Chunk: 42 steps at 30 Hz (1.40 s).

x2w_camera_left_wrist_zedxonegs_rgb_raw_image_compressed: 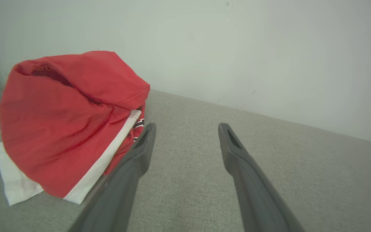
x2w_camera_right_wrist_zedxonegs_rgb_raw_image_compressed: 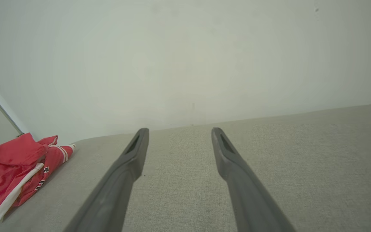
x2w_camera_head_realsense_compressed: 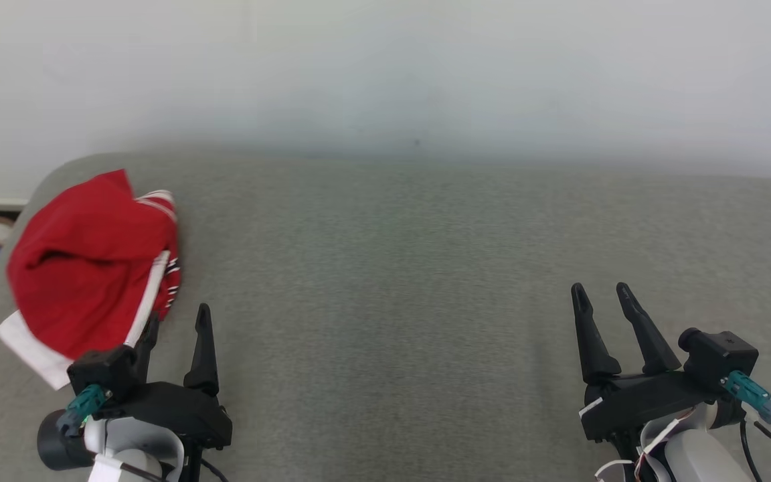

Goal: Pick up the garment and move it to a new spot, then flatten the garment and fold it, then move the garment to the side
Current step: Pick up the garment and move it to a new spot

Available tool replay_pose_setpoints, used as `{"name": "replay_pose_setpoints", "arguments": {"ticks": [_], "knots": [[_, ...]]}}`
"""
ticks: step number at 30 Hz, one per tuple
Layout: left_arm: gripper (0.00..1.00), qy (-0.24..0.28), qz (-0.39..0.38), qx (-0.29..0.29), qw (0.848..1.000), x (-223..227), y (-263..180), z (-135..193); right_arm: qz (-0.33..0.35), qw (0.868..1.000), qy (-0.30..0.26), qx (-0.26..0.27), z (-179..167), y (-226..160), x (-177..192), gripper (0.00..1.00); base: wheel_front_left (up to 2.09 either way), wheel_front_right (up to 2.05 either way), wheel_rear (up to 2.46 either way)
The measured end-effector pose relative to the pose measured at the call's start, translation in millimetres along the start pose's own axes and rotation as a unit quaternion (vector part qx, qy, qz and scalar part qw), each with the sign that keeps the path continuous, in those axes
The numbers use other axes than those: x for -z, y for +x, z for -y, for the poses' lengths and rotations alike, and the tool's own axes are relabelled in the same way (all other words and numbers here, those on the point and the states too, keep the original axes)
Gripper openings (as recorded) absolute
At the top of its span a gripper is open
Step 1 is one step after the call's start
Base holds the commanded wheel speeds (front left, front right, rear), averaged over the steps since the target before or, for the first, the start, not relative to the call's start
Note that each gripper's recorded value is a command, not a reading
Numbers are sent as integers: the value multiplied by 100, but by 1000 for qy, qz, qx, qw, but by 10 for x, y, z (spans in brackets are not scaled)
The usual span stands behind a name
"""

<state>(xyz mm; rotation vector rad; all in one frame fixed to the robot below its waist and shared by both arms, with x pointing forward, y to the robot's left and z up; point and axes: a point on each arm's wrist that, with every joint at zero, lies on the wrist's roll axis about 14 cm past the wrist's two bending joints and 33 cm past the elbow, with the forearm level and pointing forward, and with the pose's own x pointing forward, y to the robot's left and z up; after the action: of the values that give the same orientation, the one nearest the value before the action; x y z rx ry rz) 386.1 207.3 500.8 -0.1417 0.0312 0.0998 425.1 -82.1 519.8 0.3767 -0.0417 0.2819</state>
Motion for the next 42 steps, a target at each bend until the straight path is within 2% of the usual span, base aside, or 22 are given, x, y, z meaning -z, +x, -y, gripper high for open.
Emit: {"name": "replay_pose_setpoints", "arguments": {"ticks": [16, 25, 32, 37, 42], "knots": [[100, 4, 9, -108, 994, -94, -434, -743, -33, 994, 14, -104, -725, 367, 287, 100, 0, 0, 0], [100, 2, -4, -149, 989, -68, -588, -992, -53, 988, 20, -146, -1053, 469, 454, 100, 0, 0, 0], [100, -15, -22, -103, 994, -223, -168, -680, -58, 991, 2, -122, -792, 445, 502, 100, 0, 0, 0], [100, 1, -43, -113, 993, -336, 88, -779, -58, 989, -16, -138, -773, 488, 478, 100, 0, 0, 0], [100, 24, -60, -121, 991, -433, 375, -842, -49, 988, -50, -140, -612, 590, 398, 100, 0, 0, 0]]}}
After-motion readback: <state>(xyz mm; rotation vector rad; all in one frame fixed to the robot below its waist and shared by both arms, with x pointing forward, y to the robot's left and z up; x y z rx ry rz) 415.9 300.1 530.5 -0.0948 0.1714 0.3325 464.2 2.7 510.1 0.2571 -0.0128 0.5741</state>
